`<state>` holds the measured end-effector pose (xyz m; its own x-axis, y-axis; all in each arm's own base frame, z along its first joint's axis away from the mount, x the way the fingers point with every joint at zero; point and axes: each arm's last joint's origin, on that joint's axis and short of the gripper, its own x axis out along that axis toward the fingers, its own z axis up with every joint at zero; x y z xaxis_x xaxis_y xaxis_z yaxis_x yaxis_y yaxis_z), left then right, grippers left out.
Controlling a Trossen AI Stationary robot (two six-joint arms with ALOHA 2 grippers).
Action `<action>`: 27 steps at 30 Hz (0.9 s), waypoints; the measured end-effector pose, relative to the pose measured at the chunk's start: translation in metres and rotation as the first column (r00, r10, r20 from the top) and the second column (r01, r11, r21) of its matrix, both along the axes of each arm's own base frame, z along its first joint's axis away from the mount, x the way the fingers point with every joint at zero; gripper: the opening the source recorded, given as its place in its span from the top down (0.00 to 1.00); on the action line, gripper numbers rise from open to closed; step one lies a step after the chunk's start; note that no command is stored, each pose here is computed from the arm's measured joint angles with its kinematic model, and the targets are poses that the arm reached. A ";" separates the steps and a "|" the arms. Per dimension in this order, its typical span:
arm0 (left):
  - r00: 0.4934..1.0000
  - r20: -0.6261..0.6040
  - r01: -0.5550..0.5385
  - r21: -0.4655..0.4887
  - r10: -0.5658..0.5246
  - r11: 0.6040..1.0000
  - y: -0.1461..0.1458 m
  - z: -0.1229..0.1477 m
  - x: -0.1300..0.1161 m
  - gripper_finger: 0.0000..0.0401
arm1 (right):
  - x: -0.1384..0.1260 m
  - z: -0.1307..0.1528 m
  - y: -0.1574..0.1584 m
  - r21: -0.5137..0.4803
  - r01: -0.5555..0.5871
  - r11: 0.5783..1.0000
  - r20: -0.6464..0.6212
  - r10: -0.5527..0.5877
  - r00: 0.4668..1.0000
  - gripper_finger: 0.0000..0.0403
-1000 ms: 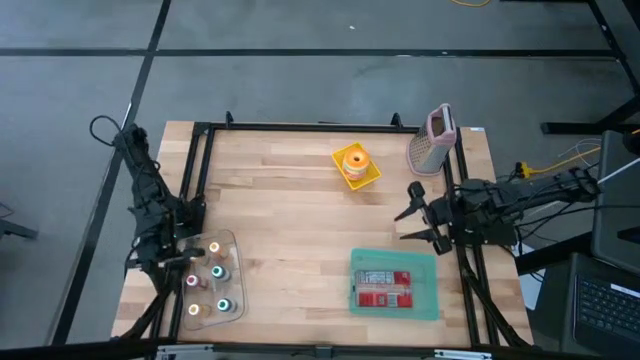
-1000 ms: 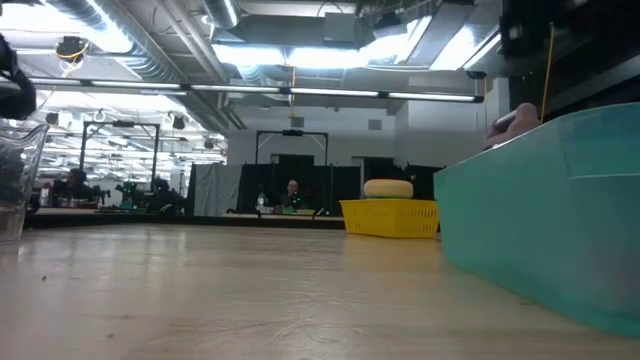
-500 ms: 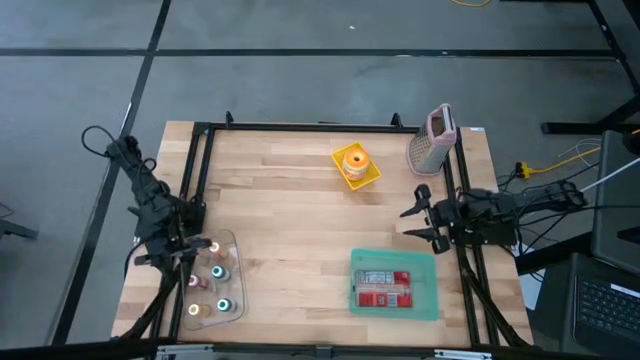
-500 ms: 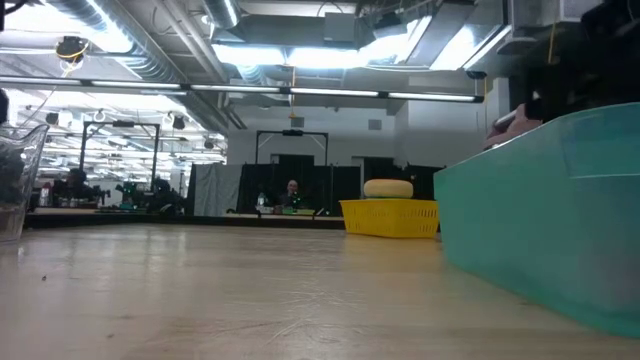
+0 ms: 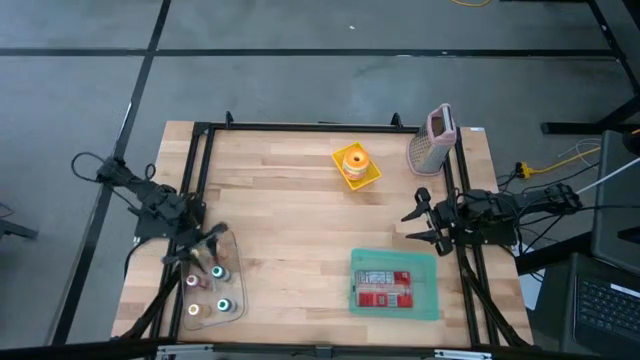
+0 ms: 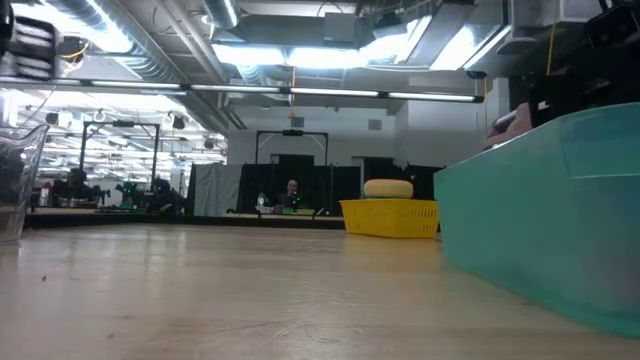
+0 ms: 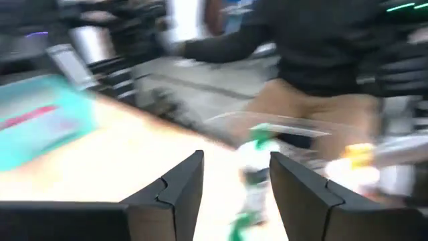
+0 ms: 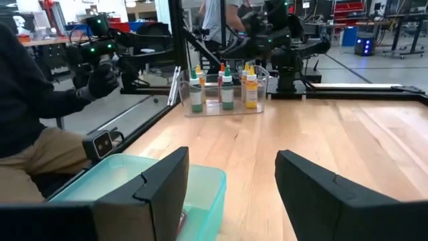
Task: Pick & Place Food Item
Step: Return to Home Position
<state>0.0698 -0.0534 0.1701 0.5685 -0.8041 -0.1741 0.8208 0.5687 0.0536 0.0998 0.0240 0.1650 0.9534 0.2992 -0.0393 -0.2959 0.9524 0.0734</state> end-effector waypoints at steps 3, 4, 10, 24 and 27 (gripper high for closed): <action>0.994 0.016 -0.108 0.026 0.107 0.994 0.006 -0.001 0.003 0.59 | 0.000 0.000 0.000 -0.003 -0.005 1.000 -0.002 0.005 1.000 0.45; 0.992 0.025 -0.125 0.034 0.124 0.992 0.008 -0.001 0.004 0.59 | 0.000 0.000 0.000 -0.003 -0.007 1.000 -0.004 0.007 1.000 0.45; 0.967 -0.005 -0.253 0.085 0.254 0.964 0.017 -0.003 0.007 0.58 | 0.003 -0.006 -0.001 -0.123 0.045 0.991 -0.035 -0.050 0.998 0.45; 0.877 0.034 -0.479 0.121 0.479 0.869 0.030 -0.003 0.013 0.58 | 0.007 -0.011 0.002 0.077 -0.036 0.996 -0.163 0.048 0.985 0.45; 0.844 -0.171 -0.520 -0.024 0.509 0.854 0.030 -0.003 0.012 0.58 | 0.007 -0.011 0.001 0.053 -0.020 0.998 -0.157 0.028 0.987 0.45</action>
